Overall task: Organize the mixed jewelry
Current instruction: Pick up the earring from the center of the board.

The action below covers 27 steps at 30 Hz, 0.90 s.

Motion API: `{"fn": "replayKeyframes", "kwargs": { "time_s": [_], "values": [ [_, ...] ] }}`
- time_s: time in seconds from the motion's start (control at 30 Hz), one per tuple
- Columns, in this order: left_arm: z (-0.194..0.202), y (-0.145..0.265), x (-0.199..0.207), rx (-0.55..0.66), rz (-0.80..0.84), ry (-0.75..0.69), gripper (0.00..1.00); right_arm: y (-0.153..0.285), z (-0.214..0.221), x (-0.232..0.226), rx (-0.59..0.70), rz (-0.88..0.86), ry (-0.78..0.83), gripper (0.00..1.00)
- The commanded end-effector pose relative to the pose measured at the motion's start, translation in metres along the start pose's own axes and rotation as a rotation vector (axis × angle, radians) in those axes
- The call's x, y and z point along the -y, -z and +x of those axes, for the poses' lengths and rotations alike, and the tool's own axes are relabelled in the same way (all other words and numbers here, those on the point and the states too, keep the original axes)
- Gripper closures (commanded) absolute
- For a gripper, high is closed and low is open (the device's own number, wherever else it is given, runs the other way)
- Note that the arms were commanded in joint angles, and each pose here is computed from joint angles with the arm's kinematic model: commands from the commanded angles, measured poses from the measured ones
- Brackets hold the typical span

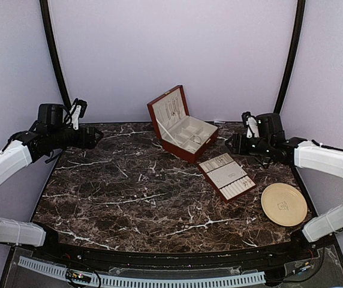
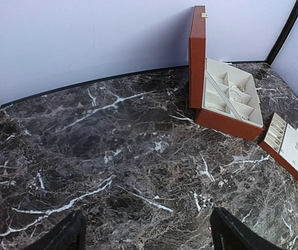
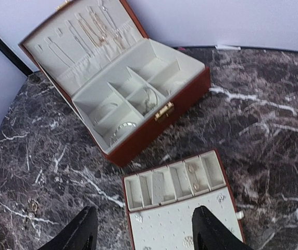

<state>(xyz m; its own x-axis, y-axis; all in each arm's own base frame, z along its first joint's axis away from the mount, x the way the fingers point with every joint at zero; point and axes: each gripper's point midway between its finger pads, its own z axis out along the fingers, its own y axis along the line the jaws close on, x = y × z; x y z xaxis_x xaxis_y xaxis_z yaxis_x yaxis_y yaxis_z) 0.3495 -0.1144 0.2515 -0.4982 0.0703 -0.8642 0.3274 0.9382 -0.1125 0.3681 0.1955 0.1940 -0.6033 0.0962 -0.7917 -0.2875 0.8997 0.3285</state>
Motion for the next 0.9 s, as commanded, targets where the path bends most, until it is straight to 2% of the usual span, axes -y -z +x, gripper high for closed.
{"fn": "replayKeyframes", "kwargs": {
  "time_s": [0.0, 0.37, 0.43, 0.47, 0.7, 0.87],
  "values": [
    [0.004, -0.005, 0.020, 0.003, 0.091, -0.011, 0.16, 0.003, 0.023, 0.015, -0.004, 0.035, -0.061, 0.37],
    [0.048, -0.031, 0.085, -0.142, 0.232, -0.117, 0.19, -0.006, 0.060, 0.026, -0.091, 0.054, -0.108, 0.37],
    [0.051, -0.035, 0.094, -0.163, 0.265, -0.106, 0.20, -0.004, 0.058, 0.037, -0.079, 0.114, -0.094, 0.29],
    [0.053, -0.036, 0.096, -0.172, 0.275, -0.097, 0.20, -0.006, 0.057, 0.043, -0.085, 0.141, -0.093, 0.28],
    [0.049, -0.035, 0.093, -0.157, 0.258, -0.091, 0.21, -0.024, 0.032, 0.033, -0.107, 0.119, -0.036, 0.27],
    [0.045, -0.031, 0.089, -0.143, 0.233, -0.092, 0.22, -0.057, -0.001, 0.030, -0.090, 0.127, 0.003, 0.29]
  ]
}}
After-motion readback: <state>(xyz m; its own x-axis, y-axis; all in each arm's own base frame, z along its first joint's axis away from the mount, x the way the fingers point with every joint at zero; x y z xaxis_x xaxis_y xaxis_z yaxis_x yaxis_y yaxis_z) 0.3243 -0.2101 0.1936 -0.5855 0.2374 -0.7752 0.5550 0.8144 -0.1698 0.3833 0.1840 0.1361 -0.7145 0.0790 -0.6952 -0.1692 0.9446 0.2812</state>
